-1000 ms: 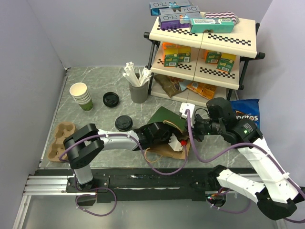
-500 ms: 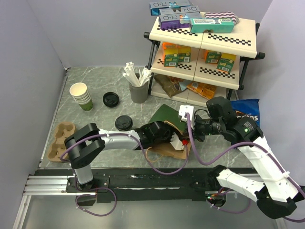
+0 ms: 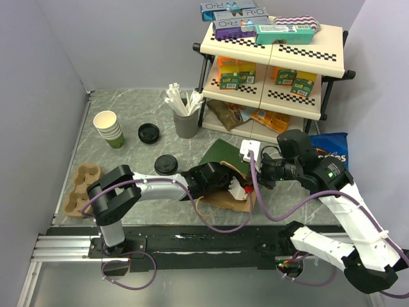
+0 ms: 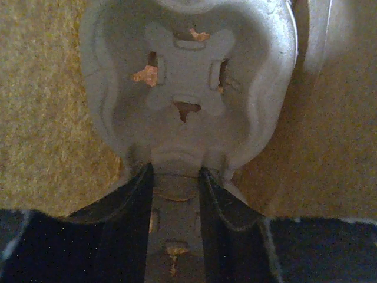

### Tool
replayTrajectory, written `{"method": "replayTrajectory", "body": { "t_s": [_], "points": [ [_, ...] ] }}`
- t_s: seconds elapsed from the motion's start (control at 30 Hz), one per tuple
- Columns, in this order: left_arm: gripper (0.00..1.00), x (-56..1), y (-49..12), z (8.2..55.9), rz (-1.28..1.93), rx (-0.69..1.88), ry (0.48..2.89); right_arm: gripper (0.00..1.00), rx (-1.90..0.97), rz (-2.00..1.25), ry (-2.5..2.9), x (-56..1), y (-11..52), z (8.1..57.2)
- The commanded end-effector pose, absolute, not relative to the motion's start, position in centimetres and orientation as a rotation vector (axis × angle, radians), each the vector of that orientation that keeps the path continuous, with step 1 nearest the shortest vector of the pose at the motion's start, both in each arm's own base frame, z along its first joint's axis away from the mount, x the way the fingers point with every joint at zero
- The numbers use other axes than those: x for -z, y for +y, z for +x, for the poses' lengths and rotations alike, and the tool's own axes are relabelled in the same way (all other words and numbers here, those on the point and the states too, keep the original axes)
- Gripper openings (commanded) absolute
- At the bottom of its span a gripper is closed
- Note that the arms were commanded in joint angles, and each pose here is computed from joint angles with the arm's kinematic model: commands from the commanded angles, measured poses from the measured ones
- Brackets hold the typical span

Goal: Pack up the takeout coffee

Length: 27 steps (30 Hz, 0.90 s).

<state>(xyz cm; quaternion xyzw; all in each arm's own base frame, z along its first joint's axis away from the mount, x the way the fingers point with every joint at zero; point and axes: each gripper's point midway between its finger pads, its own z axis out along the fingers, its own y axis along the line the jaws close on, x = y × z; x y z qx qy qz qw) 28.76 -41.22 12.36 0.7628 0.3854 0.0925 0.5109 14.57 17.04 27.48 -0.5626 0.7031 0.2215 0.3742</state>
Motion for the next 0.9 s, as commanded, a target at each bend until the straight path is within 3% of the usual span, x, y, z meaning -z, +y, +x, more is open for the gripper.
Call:
{"method": "replayTrajectory", "body": {
  "t_s": [0.0, 0.27, 0.87],
  "points": [
    [0.01, -13.6, -40.0, 30.9, 1.759, -0.274, 1.013, 0.00, -0.597, -1.396, 1.768, -29.2, 17.1, 13.8],
    [0.01, -15.1, -39.6, 30.3, 1.688, -0.202, 1.027, 0.00, -0.435, -1.343, 1.682, -30.2, 16.0, 15.7],
    [0.01, -16.5, -38.5, 28.1, 1.601, -0.039, 1.077, 0.00, -0.428, -1.360, 1.610, -29.5, 15.7, 14.8]
  ]
}}
